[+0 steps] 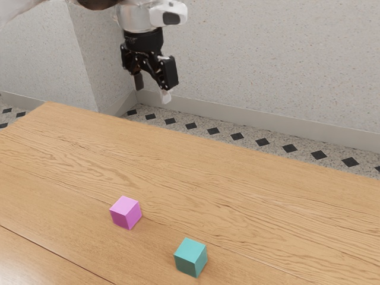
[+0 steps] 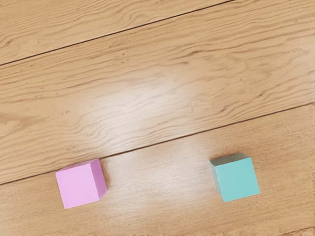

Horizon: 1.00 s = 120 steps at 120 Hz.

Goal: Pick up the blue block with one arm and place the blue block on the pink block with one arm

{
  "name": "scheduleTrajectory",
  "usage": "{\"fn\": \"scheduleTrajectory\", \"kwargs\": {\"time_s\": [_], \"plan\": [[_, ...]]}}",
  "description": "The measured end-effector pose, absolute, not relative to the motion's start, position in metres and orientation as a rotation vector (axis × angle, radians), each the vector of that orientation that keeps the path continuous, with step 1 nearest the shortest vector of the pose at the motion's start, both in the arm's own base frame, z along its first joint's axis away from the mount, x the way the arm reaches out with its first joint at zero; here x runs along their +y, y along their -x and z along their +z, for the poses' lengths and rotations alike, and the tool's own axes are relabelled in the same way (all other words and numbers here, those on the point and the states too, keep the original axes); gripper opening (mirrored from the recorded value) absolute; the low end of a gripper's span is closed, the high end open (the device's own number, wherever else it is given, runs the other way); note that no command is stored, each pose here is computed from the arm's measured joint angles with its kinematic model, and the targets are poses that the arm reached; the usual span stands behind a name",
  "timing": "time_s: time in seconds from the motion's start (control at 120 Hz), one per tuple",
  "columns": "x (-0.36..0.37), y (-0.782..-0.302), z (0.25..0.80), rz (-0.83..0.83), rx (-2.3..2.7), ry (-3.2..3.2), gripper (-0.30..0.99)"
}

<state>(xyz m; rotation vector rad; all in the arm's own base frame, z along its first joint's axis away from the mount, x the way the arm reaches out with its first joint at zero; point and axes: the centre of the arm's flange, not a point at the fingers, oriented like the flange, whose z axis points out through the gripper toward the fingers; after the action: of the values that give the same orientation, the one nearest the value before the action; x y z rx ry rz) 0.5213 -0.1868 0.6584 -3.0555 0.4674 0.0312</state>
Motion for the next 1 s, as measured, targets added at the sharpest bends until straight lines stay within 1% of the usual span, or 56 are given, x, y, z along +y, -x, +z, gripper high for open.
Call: {"fn": "scheduleTrajectory", "kwargs": {"time_s": [0.075, 0.217, 0.442, 0.567, 0.733, 0.875, 1.0], "plan": [[-0.216, -0.504, 0.618, 0.062, 0.550, 3.038, 0.69], [-0.261, -0.474, 0.563, 0.043, 0.685, 3.010, 0.69], [-0.244, -0.467, 0.503, -0.008, 0.620, 3.074, 0.69], [-0.258, -0.451, 0.474, -0.032, 0.646, 3.104, 0.69], [-0.262, -0.444, 0.443, -0.064, 0.631, 3.151, 0.69], [-0.262, -0.434, 0.421, -0.097, 0.625, 3.165, 0.69], [-0.257, -0.425, 0.414, -0.126, 0.586, 3.185, 0.69]]}}
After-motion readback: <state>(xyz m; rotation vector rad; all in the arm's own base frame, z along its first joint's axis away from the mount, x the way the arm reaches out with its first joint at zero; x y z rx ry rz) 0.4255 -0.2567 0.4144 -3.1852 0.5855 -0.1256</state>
